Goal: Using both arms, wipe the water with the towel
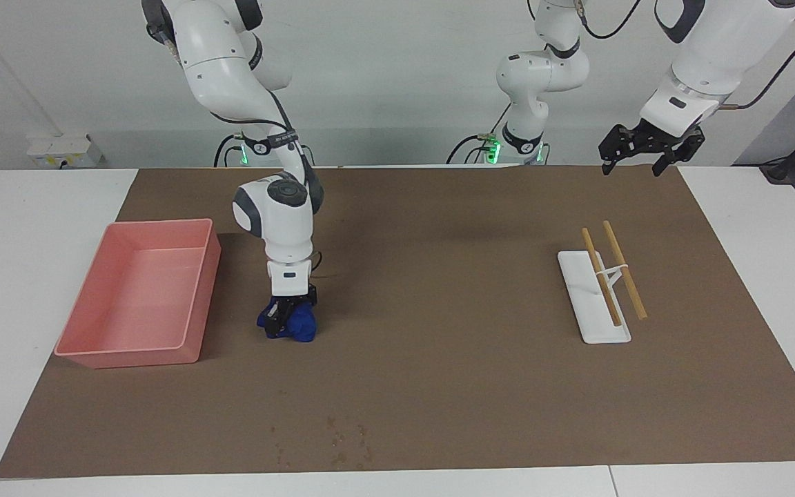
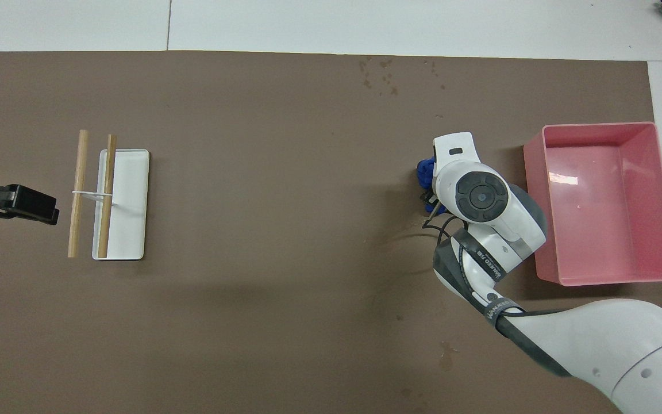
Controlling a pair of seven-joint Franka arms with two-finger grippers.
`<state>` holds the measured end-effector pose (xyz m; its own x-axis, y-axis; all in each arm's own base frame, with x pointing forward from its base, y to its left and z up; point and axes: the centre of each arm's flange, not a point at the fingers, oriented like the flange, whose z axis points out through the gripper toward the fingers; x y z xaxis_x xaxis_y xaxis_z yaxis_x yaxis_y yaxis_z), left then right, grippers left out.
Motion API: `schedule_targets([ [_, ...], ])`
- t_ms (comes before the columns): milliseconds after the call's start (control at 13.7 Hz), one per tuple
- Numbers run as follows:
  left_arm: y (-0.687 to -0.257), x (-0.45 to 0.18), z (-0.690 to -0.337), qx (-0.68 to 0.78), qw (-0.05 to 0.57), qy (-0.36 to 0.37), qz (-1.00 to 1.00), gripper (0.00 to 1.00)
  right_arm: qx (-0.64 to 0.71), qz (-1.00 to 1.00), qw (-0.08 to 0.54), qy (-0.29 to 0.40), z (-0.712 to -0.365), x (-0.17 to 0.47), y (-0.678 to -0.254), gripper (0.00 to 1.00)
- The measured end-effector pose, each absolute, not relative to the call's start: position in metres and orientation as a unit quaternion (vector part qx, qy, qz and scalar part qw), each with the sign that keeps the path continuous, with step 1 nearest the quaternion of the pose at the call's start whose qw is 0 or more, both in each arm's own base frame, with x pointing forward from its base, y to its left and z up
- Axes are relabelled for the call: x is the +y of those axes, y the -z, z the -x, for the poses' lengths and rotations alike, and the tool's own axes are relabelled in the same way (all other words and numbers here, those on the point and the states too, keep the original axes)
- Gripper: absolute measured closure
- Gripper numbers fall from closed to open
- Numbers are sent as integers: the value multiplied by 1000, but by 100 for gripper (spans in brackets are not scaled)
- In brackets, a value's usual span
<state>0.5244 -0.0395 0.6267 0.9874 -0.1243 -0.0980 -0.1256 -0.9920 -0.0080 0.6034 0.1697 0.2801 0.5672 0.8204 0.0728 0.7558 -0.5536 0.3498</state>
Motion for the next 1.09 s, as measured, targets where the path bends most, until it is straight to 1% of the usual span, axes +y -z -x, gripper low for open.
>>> schedule_targets([
  [146, -627, -39, -524, 63, 7, -49, 997, 0, 445, -877, 140, -112, -605, 165, -276, 90],
  [292, -627, -39, -524, 63, 7, -49, 997, 0, 404, -899, 122, -114, -606, 160, -271, 90],
  [438, -627, -39, -524, 63, 7, -49, 997, 0, 353, -925, 90, -113, -607, 159, -271, 90],
  [657, -627, -39, -524, 63, 7, -49, 997, 0, 260, -960, 14, -98, -604, 167, -272, 90],
  [875, -627, -39, -524, 63, 7, -49, 997, 0, 189, -978, -41, -77, -588, 199, -271, 90],
  [1094, -627, -39, -524, 63, 7, -49, 997, 0, 148, -985, -55, -63, -556, 251, -271, 90],
])
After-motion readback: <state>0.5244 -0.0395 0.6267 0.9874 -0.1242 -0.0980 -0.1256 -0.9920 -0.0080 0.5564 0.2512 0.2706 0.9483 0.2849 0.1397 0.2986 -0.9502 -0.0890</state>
